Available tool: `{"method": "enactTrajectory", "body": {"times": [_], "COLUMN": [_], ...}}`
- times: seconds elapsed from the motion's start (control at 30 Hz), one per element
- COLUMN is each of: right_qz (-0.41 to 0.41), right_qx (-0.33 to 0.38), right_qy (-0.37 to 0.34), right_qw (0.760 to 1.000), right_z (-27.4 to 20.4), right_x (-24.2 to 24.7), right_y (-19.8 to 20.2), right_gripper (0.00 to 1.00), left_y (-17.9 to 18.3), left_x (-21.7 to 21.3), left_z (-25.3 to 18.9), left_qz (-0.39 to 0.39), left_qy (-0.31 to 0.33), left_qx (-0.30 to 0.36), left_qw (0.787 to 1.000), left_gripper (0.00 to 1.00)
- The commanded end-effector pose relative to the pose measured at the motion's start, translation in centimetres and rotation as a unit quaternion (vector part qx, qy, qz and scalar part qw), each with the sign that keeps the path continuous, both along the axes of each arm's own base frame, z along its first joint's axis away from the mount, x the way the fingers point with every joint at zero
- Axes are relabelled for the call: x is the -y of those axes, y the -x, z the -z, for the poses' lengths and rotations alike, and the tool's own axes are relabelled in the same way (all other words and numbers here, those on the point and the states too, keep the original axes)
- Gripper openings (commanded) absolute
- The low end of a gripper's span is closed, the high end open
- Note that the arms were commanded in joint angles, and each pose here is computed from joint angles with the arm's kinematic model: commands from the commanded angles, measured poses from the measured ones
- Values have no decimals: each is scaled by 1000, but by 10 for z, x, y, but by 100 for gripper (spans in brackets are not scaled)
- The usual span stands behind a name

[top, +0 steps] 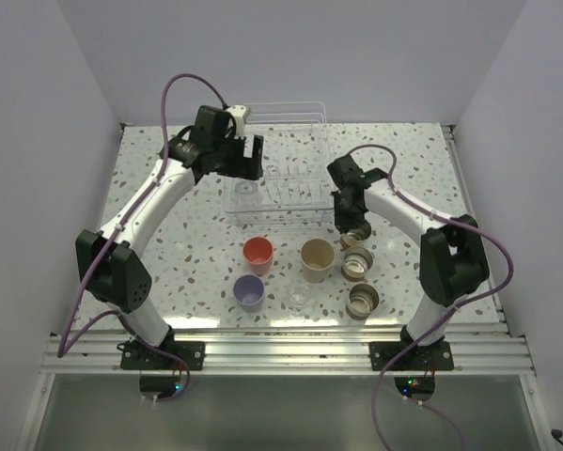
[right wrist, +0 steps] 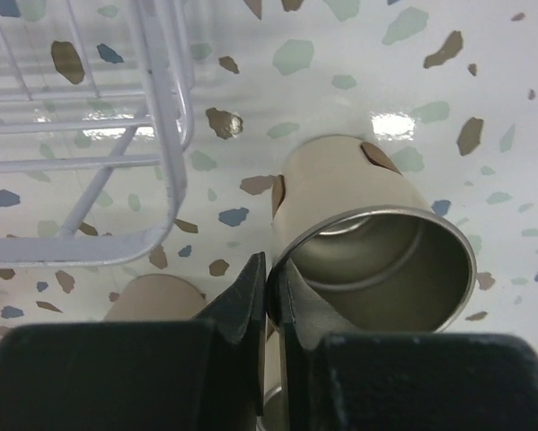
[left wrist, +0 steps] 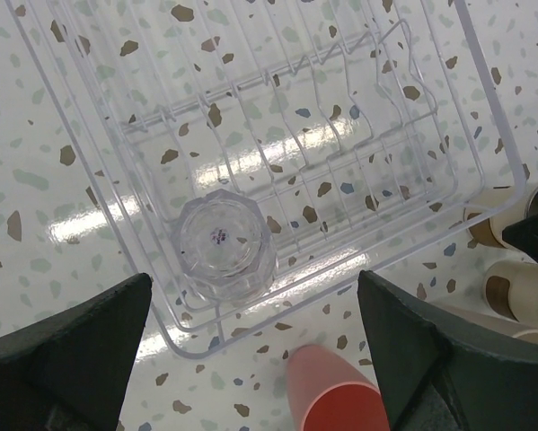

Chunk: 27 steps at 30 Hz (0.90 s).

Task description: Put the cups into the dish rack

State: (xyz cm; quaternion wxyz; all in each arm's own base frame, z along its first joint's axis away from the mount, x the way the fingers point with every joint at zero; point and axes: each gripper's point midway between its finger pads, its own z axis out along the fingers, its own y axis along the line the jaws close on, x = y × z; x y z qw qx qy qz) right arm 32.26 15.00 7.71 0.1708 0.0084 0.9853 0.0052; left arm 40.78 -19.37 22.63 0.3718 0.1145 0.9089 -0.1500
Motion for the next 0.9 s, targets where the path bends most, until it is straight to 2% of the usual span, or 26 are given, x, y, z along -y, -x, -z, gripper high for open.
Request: {"method": "enactTrajectory", "body": {"times": [0.0, 0.17, 0.27, 0.3, 0.33, 0.37, 0.4, 0.43, 0.47, 0.5, 0.53, 0.57, 0.6, 0.67, 0.7, 0.77, 0.87], "right_qz": [5, 7, 8, 8, 0, -22, -33, -35, -47, -63, -67, -58, -76, -76, -79, -88, -87], "right_qx": [55, 115, 150, 169, 177, 199, 212, 224, 233, 254, 258, 257, 262, 262, 259, 255, 244], "right_qy": [29, 2, -38, -59, -84, -139, -169, -201, -236, -283, -307, -338, -372, -416, -431, -479, -516], "right_qw": [998, 993, 988, 984, 981, 970, 962, 953, 942, 923, 913, 904, 887, 867, 861, 836, 816], "right_z": [-52, -121, -167, -187, -198, -222, -236, -249, -263, -287, -298, -308, -323, -339, -342, -356, -363], "right_x": [13, 9, 0, -5, -13, -31, -40, -49, -59, -72, -79, -85, -95, -107, -111, -122, -131], "right_y": [-13, -24, -27, -30, -29, -28, -27, -26, -24, -21, -19, -18, -15, -13, -12, -8, -5], "right_gripper": [0, 0, 0, 0, 0, 0, 0, 0, 0, 0, 0, 0, 0, 0, 0, 0, 0], "left_y": [-4, -6, -5, -9, 2, 5, 5, 18, 20, 25, 35, 35, 42, 47, 49, 55, 63], "left_x": [10, 22, 35, 42, 51, 50, 55, 61, 56, 56, 55, 48, 47, 44, 44, 45, 44], "left_z": [-41, -57, -70, -84, -98, -93, -121, -130, -120, -150, -152, -142, -156, -155, -158, -159, -166], "left_qz": [18, 41, 75, 85, 124, 122, 152, 195, 200, 219, 240, 233, 250, 250, 266, 271, 292], "left_qy": [35, 79, 152, 190, 231, 268, 305, 339, 362, 407, 427, 446, 477, 509, 513, 530, 540], "left_qx": [45, 57, 58, 76, 79, 57, 106, 105, 100, 137, 133, 122, 130, 106, 122, 108, 123], "left_qw": [998, 994, 984, 975, 962, 954, 934, 914, 905, 876, 861, 855, 833, 816, 807, 797, 779], "left_gripper": [100, 100, 100, 100, 100, 100, 100, 100, 100, 100, 100, 100, 100, 100, 100, 100, 100]}}
